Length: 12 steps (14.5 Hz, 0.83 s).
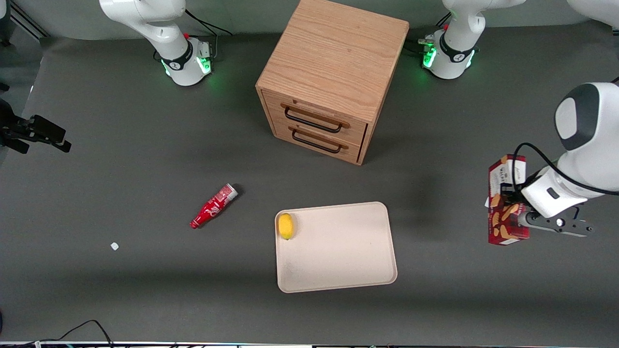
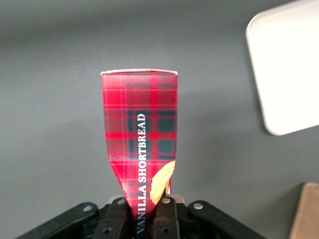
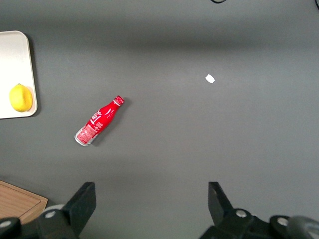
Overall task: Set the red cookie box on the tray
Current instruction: 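Carry the held cookie box over the tray and lower it onto the tray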
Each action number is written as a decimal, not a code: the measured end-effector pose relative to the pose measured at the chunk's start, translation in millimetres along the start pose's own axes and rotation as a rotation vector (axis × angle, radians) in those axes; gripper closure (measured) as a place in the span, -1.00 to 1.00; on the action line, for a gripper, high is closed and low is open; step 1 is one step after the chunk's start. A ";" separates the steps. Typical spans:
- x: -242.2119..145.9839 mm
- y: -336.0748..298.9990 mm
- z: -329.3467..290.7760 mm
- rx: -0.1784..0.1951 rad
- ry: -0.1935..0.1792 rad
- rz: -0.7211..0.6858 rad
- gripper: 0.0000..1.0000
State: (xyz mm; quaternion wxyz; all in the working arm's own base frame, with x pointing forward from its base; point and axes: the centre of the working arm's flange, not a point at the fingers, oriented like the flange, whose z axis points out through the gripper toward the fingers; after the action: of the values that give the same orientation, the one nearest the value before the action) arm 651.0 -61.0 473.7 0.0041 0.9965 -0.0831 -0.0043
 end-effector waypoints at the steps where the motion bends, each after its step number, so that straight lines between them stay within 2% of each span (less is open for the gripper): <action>1: 4.6 15.1 -1.1 -0.008 0.004 -0.025 0.69; 8: 51.4 121.6 46.9 -0.071 0.004 -0.236 0.69; 12: 70.1 172.4 119.1 -0.056 0.021 -0.298 0.69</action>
State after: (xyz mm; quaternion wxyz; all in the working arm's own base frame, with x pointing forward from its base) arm 690.5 -243.5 355.6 0.0321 0.9973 0.0658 0.0033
